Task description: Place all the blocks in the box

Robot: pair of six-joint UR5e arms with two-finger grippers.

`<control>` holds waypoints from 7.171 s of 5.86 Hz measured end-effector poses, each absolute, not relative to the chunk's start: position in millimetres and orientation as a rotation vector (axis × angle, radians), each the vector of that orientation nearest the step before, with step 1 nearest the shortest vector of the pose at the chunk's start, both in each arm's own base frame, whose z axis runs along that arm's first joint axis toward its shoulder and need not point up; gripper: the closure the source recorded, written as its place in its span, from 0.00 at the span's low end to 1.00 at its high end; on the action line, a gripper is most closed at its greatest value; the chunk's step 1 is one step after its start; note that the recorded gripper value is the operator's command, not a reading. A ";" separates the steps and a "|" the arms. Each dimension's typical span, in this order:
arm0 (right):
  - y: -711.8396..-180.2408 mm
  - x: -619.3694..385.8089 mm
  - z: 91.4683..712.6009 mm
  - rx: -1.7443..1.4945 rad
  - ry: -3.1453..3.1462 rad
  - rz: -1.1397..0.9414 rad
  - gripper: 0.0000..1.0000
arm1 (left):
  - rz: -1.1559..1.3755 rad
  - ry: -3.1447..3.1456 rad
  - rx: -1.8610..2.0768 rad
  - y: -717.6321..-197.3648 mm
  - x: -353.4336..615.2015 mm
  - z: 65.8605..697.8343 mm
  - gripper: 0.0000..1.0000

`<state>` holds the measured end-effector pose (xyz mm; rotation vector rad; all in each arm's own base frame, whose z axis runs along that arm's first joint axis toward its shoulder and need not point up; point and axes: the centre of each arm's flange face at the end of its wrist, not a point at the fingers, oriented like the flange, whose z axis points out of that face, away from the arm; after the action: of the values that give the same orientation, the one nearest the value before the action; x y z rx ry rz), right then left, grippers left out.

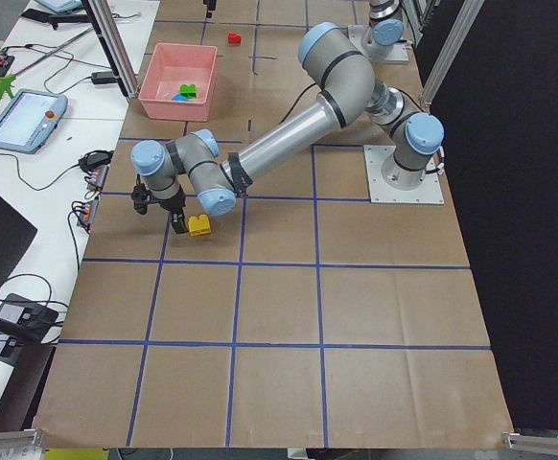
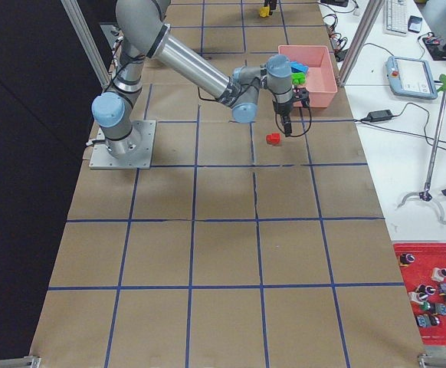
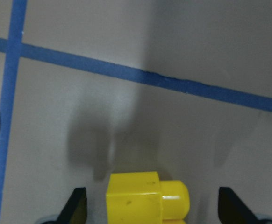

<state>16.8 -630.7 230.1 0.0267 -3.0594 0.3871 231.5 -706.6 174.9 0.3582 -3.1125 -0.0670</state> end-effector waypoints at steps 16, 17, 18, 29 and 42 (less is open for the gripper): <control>-688.7 65.2 349.4 0.516 -2.861 0.711 0.92 | 0.266 -3.076 0.055 -781.7 -213.8 381.8 0.76; -688.1 80.8 346.3 0.552 -2.850 0.706 0.92 | 0.222 -3.041 0.056 -784.5 -243.1 355.2 0.52; -687.0 85.8 342.2 0.562 -2.852 0.698 0.92 | 0.193 -3.006 0.039 -784.4 -264.3 336.3 0.01; -731.4 316.3 317.7 0.450 -3.182 1.023 0.00 | 0.043 -3.115 -0.037 -582.5 -88.3 469.9 0.00; -473.5 155.3 488.9 0.199 -3.169 0.000 0.00 | 0.003 -3.114 -0.039 -526.5 -112.8 476.3 0.00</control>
<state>155.3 -473.5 488.9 0.1987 -3.1688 0.0000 -112.8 -526.5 476.3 -0.0394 -3.1144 0.0026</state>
